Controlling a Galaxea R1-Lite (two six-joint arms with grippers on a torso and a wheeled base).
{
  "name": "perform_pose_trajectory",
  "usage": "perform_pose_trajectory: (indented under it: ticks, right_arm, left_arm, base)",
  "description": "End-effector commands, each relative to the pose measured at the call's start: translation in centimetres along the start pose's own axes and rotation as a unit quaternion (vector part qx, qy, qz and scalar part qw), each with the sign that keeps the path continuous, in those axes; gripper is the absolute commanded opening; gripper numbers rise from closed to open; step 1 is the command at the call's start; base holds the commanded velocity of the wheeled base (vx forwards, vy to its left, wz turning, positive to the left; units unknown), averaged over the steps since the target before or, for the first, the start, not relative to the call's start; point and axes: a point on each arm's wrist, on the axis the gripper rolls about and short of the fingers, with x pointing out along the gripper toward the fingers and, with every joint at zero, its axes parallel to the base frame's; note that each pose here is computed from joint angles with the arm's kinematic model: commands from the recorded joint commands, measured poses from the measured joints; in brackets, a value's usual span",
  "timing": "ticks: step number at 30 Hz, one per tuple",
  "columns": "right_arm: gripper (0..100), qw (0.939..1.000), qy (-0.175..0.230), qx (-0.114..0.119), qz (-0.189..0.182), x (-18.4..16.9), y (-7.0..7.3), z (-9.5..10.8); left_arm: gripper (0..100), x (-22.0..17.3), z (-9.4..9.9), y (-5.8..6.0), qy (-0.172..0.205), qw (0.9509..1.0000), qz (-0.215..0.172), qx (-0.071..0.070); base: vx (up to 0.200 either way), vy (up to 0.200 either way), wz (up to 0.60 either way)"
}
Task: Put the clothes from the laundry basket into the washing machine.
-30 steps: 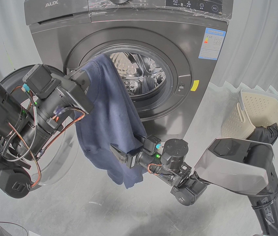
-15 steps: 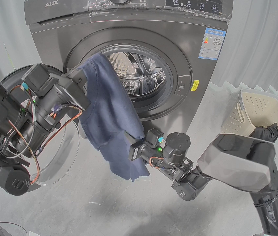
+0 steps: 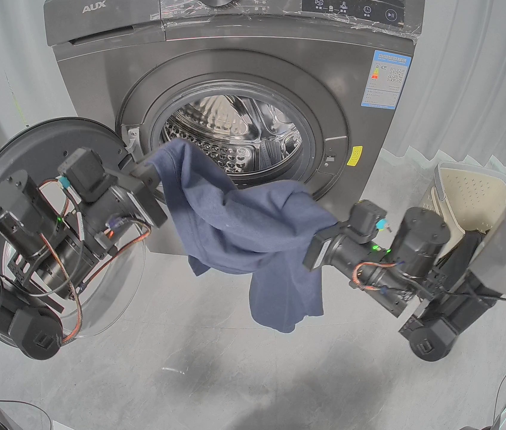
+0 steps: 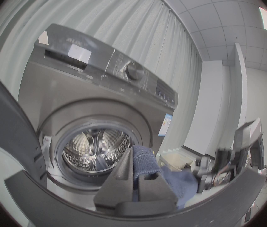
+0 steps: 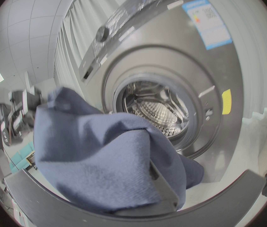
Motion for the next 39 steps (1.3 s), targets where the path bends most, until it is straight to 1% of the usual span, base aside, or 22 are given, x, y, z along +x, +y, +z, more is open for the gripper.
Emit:
perform_pose_trajectory:
  ticks: [1,4,10,13,16,17,18,21,23,24,25,27,29,30,31,32,33,37,39]
  right_arm:
    - [0,0.9980,-0.063,0.004,-0.007,-3.3,-0.4,5.1]
    - [0,0.9972,-0.074,0.005,-0.003,-3.2,-0.2,5.5]
    - [0,0.9971,-0.076,0.006,0.000,-3.2,0.0,5.6]
    - [0,0.9968,-0.080,0.004,0.002,-3.3,0.1,5.9]
    - [0,0.9966,-0.083,0.003,0.006,-3.5,0.2,6.2]
    - [0,0.9965,-0.083,0.003,0.007,-3.5,0.1,6.2]
    - [0,0.9965,-0.084,0.003,0.009,-3.4,0.2,6.2]
    - [0,0.9967,-0.081,0.003,0.009,-3.4,0.2,6.1]
    - [0,0.9973,-0.073,0.003,0.009,-3.4,0.1,5.6]
    - [0,0.9973,-0.073,0.003,0.009,-3.4,0.1,5.6]
    - [0,0.9976,-0.069,0.003,0.004,-3.4,-0.2,5.4]
    - [0,0.9978,-0.066,0.002,0.001,-3.2,-0.4,5.1]
    - [0,0.9978,-0.066,0.002,0.001,-3.1,-0.5,5.1]
    - [0,0.9977,-0.068,0.002,0.001,-3.1,-0.5,5.2]
    - [0,0.9977,-0.068,0.002,0.001,-3.1,-0.4,5.2]
    - [0,0.9976,-0.069,0.002,0.002,-3.1,-0.4,5.2]
    - [0,0.9977,-0.067,0.003,0.002,-3.1,-0.4,5.1]
    - [0,0.9979,-0.064,0.004,0.005,-3.1,-0.1,5.0]
    - [0,0.9980,-0.062,0.005,0.006,-3.1,0.0,4.9]
  left_arm:
    - [0,-0.8,-4.4,0.2,0.080,0.9967,0.000,-0.007]
    - [0,-1.0,-5.3,0.2,0.098,0.9952,-0.002,-0.002]
    - [0,-2.1,-7.2,-0.3,0.142,0.9899,-0.008,0.004]
    - [0,-3.2,-8.6,-0.7,0.175,0.9844,-0.012,-0.003]
    - [0,-4.0,-9.9,-0.6,0.204,0.9790,-0.009,-0.008]
    - [0,-4.1,-10.3,-0.6,0.210,0.9776,-0.008,-0.008]
    - [100,-4.3,-10.8,-0.5,0.221,0.9752,-0.006,-0.008]
    - [100,-4.6,-11.7,-0.4,0.240,0.9707,-0.005,-0.009]
    - [100,-5.0,-11.7,-0.6,0.247,0.9690,-0.007,-0.012]
    - [100,-5.0,-11.7,-0.6,0.247,0.9690,-0.007,-0.012]
    - [100,-5.7,-11.7,-0.7,0.256,0.9665,-0.006,-0.015]
    - [100,-6.8,-11.4,-0.8,0.268,0.9633,-0.006,-0.017]
    - [100,-7.8,-11.1,-1.0,0.278,0.9603,-0.014,-0.022]
    - [100,-8.4,-10.9,-1.2,0.283,0.9583,-0.026,-0.027]
    - [100,-8.7,-10.6,-1.3,0.284,0.9576,-0.039,-0.030]
    - [100,-8.9,-10.3,-1.5,0.282,0.9575,-0.050,-0.032]
    - [100,-8.9,-9.9,-1.6,0.274,0.9594,-0.058,-0.033]
    - [100,-7.1,-8.6,-2.2,0.226,0.9701,-0.080,-0.034]
    - [100,-6.1,-8.3,-2.5,0.209,0.9732,-0.086,-0.041]
  base:
    - [0.000,0.000,0.00]
    - [0.000,0.000,0.00]
    - [0.000,0.000,0.00]
    - [0.000,0.000,0.00]
    - [0.000,0.000,0.00]
    - [0.000,0.000,0.00]
    - [0.000,0.000,0.00]
    - [0.000,0.000,0.00]
    - [0.000,0.000,0.00]
    - [0.000,0.000,0.00]
    - [0.000,0.000,0.00]
    - [0.000,0.000,0.00]
    - [0.000,0.000,0.00]
    - [0.000,0.000,0.00]
    - [0.000,0.000,0.00]
    - [0.000,0.000,0.00]
    - [0.000,0.000,0.00]
    - [0.000,0.000,0.00]
    - [0.000,0.000,0.00]
